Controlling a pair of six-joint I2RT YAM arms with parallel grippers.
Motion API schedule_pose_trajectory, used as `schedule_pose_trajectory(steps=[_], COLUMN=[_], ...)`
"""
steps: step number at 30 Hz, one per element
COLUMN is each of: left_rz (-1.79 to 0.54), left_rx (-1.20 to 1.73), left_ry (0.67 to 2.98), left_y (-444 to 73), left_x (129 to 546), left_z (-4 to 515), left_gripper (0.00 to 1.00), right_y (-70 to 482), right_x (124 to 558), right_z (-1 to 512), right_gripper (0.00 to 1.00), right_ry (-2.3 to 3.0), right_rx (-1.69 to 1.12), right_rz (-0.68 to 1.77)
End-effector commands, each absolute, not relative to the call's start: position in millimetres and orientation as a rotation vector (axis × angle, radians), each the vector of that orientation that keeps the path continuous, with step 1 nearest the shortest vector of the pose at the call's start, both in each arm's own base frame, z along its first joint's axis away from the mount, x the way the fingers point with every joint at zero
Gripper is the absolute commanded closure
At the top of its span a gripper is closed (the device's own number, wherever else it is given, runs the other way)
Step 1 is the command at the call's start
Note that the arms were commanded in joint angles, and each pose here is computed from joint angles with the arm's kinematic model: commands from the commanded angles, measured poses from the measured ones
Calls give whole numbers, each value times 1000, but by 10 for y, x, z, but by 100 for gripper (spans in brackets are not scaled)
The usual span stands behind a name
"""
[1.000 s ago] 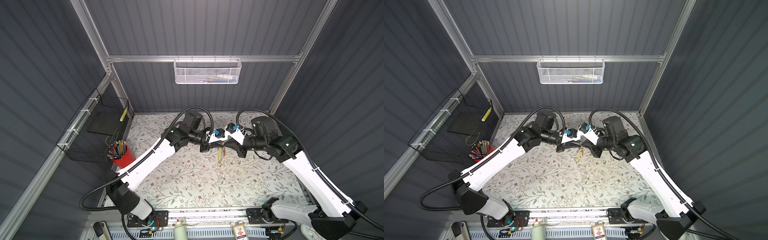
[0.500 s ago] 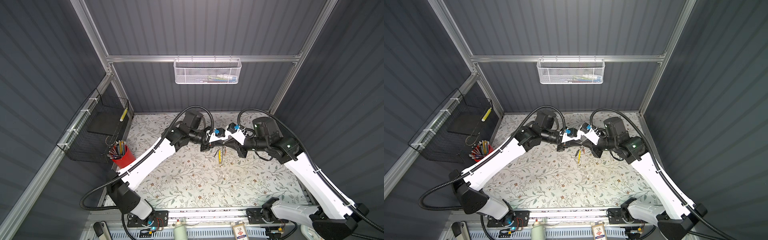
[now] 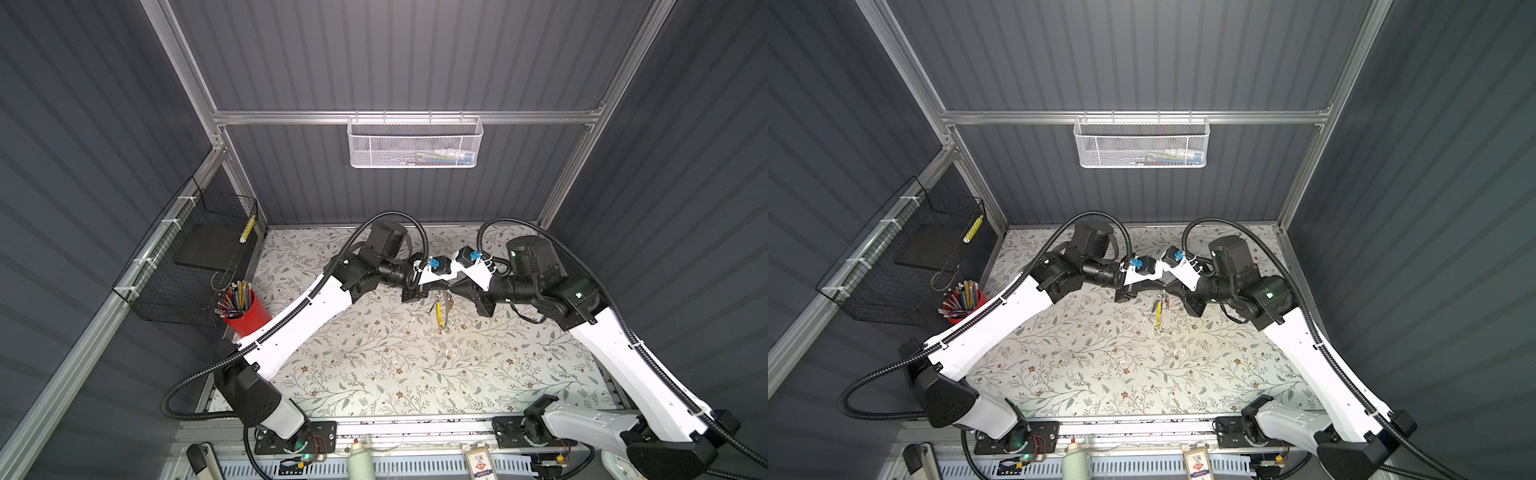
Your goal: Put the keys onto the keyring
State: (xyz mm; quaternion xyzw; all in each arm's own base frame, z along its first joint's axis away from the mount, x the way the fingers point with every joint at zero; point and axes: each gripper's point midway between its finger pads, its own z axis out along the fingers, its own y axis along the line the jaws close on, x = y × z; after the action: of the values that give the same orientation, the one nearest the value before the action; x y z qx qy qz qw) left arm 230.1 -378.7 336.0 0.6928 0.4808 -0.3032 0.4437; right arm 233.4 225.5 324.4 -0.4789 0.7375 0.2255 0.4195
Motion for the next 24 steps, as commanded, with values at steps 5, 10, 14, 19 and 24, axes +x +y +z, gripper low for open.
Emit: schedule_pose_trajectory(steps=[5, 10, 14, 19, 24], left_rz=[-827, -873, -919, -928, -945], left_rx=[1671, 1594, 1487, 1433, 1370], left_ry=[1386, 1345, 1302, 1271, 1250], left_y=[-3792, -3773, -3709, -3697, -3699], left_x=[2389, 2397, 2445, 2465, 2479], left_z=[3158, 3305, 3490, 3594, 3645], left_gripper=[100, 100, 100, 100, 100], right_y=[2430, 2331, 2205, 2091, 2086], right_x=[2166, 2276, 2327, 2377, 2428], right_z=[3574, 3443, 3349, 3337, 3297], right_gripper=[100, 81, 71, 60, 58], right_ry=[1571, 1630, 1662, 1682, 1713], right_rx=[-1317, -1274, -1198, -1104, -1055], right_rz=[573, 494, 462, 441, 456])
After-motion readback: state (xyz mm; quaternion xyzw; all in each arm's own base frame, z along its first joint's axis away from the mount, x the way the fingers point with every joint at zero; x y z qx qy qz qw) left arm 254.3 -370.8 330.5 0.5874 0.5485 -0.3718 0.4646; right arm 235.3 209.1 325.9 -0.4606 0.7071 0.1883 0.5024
